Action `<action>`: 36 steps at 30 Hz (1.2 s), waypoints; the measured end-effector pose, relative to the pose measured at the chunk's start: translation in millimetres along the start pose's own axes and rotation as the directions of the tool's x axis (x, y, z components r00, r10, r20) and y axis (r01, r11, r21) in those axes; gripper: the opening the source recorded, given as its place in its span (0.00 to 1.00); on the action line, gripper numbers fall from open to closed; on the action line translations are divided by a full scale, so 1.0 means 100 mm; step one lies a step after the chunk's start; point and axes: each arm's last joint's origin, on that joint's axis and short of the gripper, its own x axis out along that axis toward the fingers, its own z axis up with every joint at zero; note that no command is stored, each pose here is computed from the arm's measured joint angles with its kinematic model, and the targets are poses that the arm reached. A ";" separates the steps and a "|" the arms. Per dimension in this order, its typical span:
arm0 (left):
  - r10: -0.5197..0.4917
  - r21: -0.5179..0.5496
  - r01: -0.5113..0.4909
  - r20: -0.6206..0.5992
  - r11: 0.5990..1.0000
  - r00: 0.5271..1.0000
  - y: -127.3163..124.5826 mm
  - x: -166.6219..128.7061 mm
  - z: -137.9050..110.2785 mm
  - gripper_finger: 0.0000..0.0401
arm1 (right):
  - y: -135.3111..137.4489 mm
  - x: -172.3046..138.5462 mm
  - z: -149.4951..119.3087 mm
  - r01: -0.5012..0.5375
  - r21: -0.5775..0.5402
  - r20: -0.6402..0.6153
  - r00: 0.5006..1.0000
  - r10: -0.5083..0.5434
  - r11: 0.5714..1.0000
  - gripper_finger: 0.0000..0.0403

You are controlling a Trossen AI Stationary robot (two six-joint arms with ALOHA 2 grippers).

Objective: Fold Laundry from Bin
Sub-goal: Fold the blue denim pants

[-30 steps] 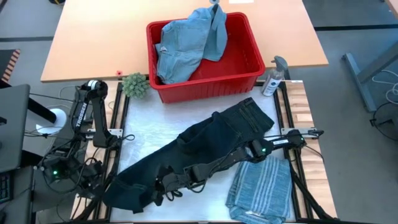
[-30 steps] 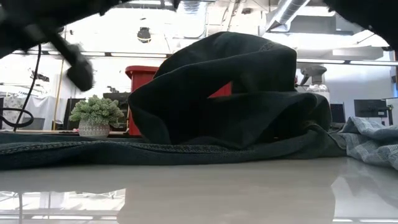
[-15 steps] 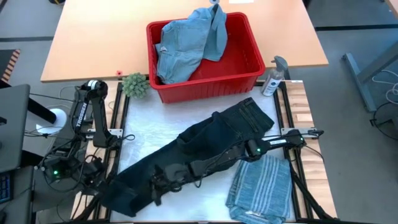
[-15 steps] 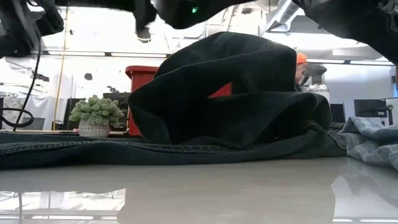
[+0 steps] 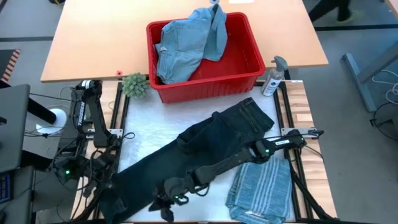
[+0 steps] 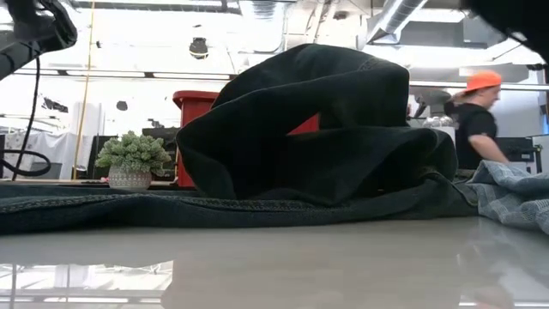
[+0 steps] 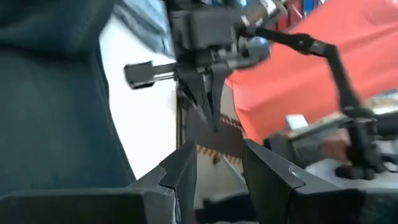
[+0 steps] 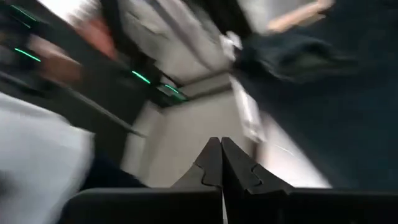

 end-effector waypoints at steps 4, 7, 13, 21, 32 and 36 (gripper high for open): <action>0.019 -0.018 -0.017 0.124 1.000 0.992 -0.02 0.04 0.13 0.29 | 0.44 -0.49 0.26 0.280 -0.131 -0.032 0.958 -0.286 0.951 0.05; 0.036 -0.048 -0.025 0.232 0.999 0.972 -0.04 0.07 0.26 0.29 | 1.02 -1.23 0.57 0.515 -0.124 0.068 0.857 -0.510 0.848 0.05; 0.051 -0.098 -0.017 0.357 0.995 0.933 -0.07 0.10 0.51 0.29 | 1.41 -2.30 0.50 0.827 0.261 0.135 0.480 -0.867 0.499 0.05; 0.103 -0.093 -0.069 0.442 0.993 0.891 -0.03 0.17 0.69 0.29 | 1.03 -2.42 0.21 0.851 0.475 -0.180 0.344 -0.922 0.224 0.05; 0.002 -0.136 0.059 0.416 0.989 0.909 -0.03 0.25 0.87 0.29 | 0.37 -3.06 -0.19 0.934 0.357 -0.474 0.163 -0.865 -0.020 0.07; -0.002 -0.164 0.084 0.445 0.983 0.896 0.01 0.23 1.05 0.29 | 0.49 -3.53 -0.12 0.893 0.431 -0.327 0.289 -0.900 0.130 0.04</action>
